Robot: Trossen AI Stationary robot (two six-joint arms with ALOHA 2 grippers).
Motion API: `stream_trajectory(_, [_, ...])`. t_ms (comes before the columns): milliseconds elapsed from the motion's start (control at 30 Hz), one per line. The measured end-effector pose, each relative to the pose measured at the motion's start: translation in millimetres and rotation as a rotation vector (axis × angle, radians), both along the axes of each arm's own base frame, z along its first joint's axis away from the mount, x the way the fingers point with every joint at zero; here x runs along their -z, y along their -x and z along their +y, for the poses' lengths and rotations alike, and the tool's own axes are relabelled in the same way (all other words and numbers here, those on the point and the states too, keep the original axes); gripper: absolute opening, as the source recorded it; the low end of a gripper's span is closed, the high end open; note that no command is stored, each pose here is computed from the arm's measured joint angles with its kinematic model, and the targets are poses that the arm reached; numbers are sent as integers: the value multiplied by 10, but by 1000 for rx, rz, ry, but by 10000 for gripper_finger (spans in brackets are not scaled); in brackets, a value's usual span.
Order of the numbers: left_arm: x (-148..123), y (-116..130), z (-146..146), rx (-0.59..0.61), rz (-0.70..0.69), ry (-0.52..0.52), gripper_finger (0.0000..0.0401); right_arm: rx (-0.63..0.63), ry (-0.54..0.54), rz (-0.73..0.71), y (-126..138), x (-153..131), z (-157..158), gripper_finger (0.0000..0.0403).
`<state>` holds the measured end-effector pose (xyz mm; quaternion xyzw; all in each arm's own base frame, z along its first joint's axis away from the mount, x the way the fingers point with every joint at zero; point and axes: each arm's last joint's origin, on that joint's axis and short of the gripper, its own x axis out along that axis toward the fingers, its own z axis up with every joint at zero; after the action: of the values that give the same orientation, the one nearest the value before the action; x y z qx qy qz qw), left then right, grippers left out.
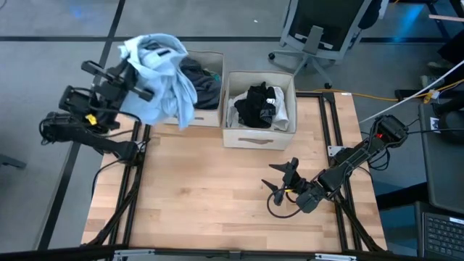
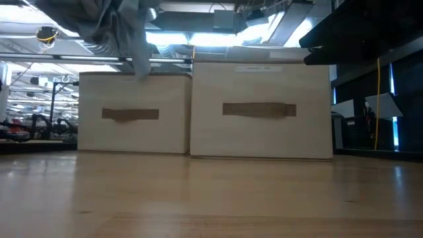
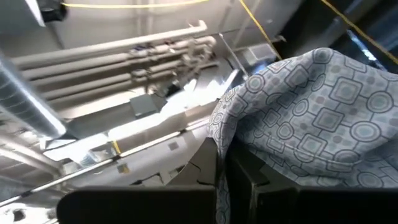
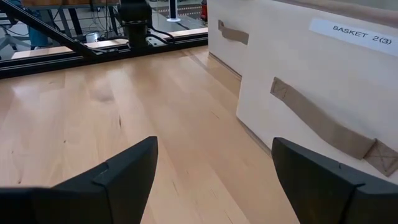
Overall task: Sort clothes
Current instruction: Put the blue polo shirt into the left laundry organizer
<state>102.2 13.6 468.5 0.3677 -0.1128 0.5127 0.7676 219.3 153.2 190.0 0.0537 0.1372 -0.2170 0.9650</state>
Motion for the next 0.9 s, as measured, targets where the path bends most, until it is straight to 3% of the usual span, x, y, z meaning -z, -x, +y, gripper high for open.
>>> stream_trajectory(267, [-143,-161,232,-61,9,-43,1,0,-8,-10,-5,-9,4,316])
stream_trajectory(500, [-108,-460,665,-117,38,-3,1,0,-11,-13,-7,-12,6,316])
stream_trajectory(700, [143,-671,1166,-120,115,146,1,0,-11,-13,-7,-12,6,316])
stream_trajectory(900, [522,-773,1617,-196,300,342,1,0,-9,-11,-5,-10,5,316])
